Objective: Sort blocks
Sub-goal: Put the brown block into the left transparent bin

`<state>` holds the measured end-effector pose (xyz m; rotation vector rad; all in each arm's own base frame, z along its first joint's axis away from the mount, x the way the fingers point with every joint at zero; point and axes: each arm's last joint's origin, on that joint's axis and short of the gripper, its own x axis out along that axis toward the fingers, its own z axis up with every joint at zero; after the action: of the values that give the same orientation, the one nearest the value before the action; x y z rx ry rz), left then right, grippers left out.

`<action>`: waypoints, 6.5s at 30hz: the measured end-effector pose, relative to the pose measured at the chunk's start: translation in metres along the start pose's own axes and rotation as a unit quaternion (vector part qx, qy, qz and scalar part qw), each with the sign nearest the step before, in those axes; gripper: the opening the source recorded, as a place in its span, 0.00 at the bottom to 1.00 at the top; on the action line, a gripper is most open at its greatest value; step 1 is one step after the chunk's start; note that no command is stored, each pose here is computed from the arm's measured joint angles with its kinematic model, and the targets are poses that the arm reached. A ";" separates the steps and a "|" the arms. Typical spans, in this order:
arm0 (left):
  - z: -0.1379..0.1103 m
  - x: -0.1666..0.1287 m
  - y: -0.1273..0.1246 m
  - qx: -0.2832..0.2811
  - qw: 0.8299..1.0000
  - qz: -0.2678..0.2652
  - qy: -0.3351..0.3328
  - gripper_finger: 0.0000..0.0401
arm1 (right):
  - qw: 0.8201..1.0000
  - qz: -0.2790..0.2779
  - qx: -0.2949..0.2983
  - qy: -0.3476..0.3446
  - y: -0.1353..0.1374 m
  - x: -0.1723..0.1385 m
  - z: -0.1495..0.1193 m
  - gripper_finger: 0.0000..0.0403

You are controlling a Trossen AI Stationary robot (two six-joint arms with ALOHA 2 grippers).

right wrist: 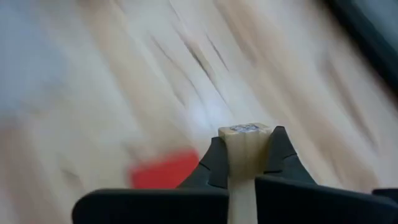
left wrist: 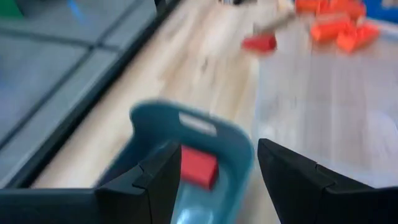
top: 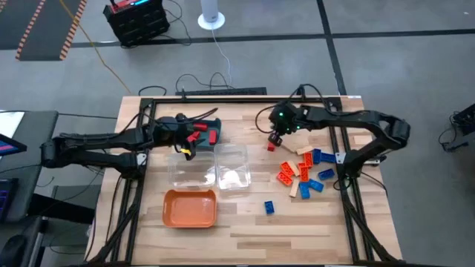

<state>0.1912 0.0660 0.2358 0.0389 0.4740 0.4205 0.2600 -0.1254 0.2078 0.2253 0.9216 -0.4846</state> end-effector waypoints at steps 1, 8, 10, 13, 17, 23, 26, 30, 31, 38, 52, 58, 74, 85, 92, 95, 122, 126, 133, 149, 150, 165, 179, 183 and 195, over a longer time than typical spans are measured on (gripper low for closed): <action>0.000 0.001 0.000 -0.001 1.000 0.002 -0.022 0.52 | 0.999 0.016 -0.006 -0.030 0.005 -0.008 0.005 0.02; 0.002 0.011 -0.005 -0.009 0.991 -0.052 -0.126 0.52 | 0.966 0.102 -0.073 -0.224 0.045 -0.047 0.034 0.02; 0.004 0.019 -0.009 -0.009 0.987 -0.069 -0.146 0.52 | 0.951 0.117 -0.092 -0.273 0.057 -0.050 0.040 0.02; 0.003 0.032 -0.015 -0.003 0.984 -0.080 -0.158 0.52 | 0.922 0.142 -0.110 -0.344 0.079 -0.050 0.050 0.02; 0.004 0.044 -0.023 -0.005 0.978 -0.091 -0.187 0.52 | 0.891 0.170 -0.120 -0.404 0.103 -0.044 0.055 0.02; 0.010 0.057 -0.035 -0.001 0.972 -0.130 -0.194 0.52 | 0.863 0.185 -0.132 -0.451 0.122 -0.035 0.056 0.02; 0.018 0.062 -0.041 0.007 0.970 -0.142 -0.196 0.52 | 0.859 0.183 -0.135 -0.459 0.125 -0.030 0.059 0.02; 0.028 0.067 -0.045 0.014 0.969 -0.140 -0.203 0.52 | 0.857 0.184 -0.137 -0.461 0.129 -0.027 0.064 0.02; 0.030 0.068 -0.045 0.016 0.969 -0.138 -0.203 0.52 | 0.856 0.184 -0.141 -0.462 0.130 -0.027 0.065 0.02; 0.041 0.068 -0.044 0.015 0.969 -0.120 -0.214 0.52 | 0.852 0.187 -0.144 -0.467 0.133 -0.031 0.065 0.02; 0.043 0.068 -0.045 0.028 0.967 -0.121 -0.221 0.25 | 0.869 0.189 -0.135 -0.437 0.133 -0.027 0.063 0.17; 0.036 0.065 -0.046 0.015 0.977 -0.133 -0.168 0.25 | 0.903 0.188 -0.151 -0.356 0.128 -0.034 0.053 0.43; -0.026 -0.016 -0.048 -0.071 0.954 -0.134 0.258 0.27 | 0.984 -0.010 -0.124 -0.128 0.087 -0.078 0.008 0.60; -0.048 -0.007 -0.051 -0.057 0.931 -0.126 0.338 0.50 | 0.991 -0.023 -0.110 0.065 0.062 -0.029 -0.011 0.60; -0.023 -0.017 -0.048 -0.056 0.944 -0.129 0.298 0.54 | 0.975 -0.081 -0.016 0.207 0.037 -0.007 -0.033 0.60; -0.018 -0.019 -0.046 -0.041 0.952 -0.115 0.280 0.54 | 0.969 -0.082 0.001 0.233 0.026 0.005 -0.042 0.60; -0.004 -0.013 -0.046 0.031 0.976 -0.101 0.190 0.54 | 0.973 -0.060 -0.007 0.222 0.022 0.025 -0.077 0.21; 0.009 -0.007 -0.048 0.051 0.986 -0.110 0.111 0.54 | 0.978 -0.051 -0.014 0.200 0.023 0.017 -0.071 0.12; 0.026 0.000 -0.051 0.064 0.990 -0.108 -0.061 0.54 | 0.995 -0.010 -0.055 0.077 0.040 -0.020 -0.044 0.09; 0.026 0.048 -0.074 0.256 0.937 -0.160 -0.174 0.54 | 0.947 0.291 -0.113 -0.082 0.103 -0.043 -0.005 0.10; 0.029 0.052 -0.075 0.265 0.934 -0.159 -0.177 0.54 | 0.947 0.295 -0.113 -0.064 0.106 -0.040 -0.004 0.10; 0.044 0.090 -0.094 0.307 0.912 -0.226 -0.150 0.54 | 0.941 0.307 -0.140 0.034 0.125 -0.018 0.029 0.10; 0.044 0.089 -0.098 0.343 0.898 -0.224 -0.162 0.28 | 0.936 0.328 -0.131 0.004 0.127 -0.020 0.037 0.10; 0.043 0.089 -0.098 0.355 0.893 -0.224 -0.160 0.14 | 0.934 0.332 -0.128 0.005 0.128 -0.020 0.037 0.10; 0.037 0.065 -0.094 0.316 0.916 -0.241 -0.059 0.13 | 0.946 0.293 -0.100 0.098 0.105 -0.038 0.022 0.37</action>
<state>0.2966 0.0090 0.2280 0.5615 0.4653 -0.2340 0.3081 -0.0311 0.2495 0.3502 1.0346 0.1865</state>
